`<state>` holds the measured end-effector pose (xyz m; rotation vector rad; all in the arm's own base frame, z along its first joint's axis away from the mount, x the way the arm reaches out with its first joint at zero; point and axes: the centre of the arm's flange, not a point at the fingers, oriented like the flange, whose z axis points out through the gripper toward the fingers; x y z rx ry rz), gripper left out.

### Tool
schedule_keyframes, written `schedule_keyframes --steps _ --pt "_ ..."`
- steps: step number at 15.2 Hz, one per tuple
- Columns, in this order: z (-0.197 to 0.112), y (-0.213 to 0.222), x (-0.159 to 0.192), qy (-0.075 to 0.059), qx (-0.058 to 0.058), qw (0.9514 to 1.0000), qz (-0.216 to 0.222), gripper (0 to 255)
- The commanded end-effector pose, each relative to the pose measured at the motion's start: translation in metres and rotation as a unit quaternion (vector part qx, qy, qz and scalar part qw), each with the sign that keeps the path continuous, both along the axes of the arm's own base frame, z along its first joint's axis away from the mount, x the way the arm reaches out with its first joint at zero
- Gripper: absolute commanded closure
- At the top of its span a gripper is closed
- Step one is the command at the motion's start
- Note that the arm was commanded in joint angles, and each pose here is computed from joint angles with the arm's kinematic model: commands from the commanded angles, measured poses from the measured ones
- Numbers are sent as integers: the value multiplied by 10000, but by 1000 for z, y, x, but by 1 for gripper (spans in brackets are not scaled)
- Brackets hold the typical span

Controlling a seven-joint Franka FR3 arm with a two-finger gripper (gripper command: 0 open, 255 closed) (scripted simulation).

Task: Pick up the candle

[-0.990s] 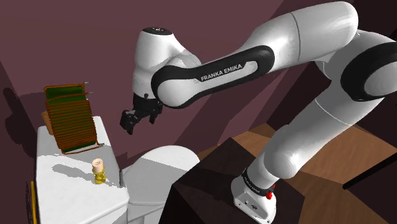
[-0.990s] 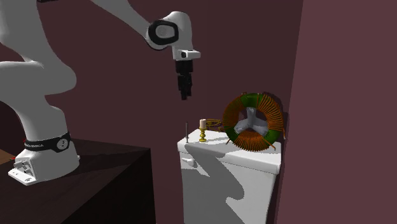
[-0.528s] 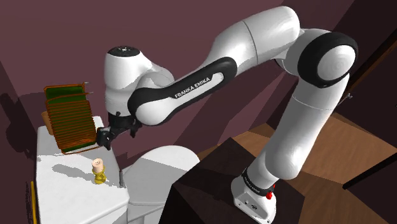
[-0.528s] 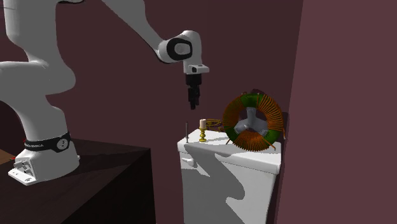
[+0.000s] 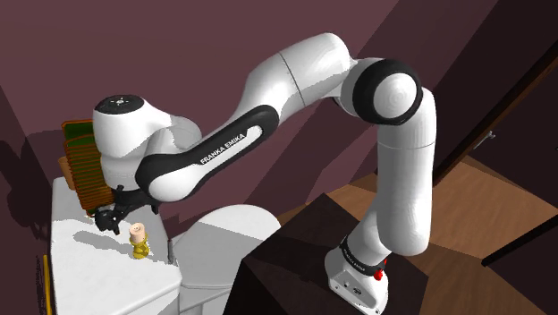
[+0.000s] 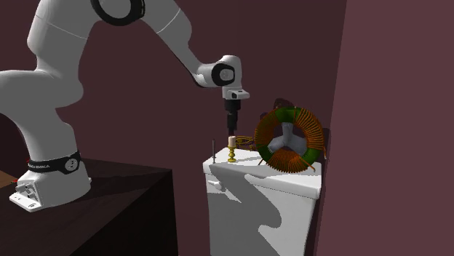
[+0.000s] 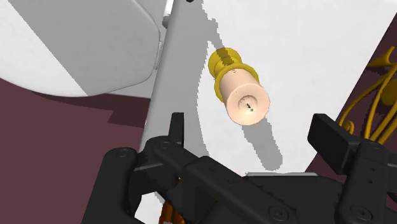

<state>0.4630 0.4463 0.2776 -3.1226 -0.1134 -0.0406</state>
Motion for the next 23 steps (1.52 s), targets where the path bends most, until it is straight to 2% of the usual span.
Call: schedule_keyframes --steps 1,7,9,10,19,23 --pt "-10 5 1 3 -5 10000 -4 0" --pt "-45 5 1 3 -5 10000 -4 0" --pt "-45 5 1 3 -5 10000 -4 0" --pt "-44 6 1 4 -5 10000 -4 255" --pt "-45 5 1 3 -5 10000 -4 255" --pt "-23 5 1 3 -5 10000 -4 255"
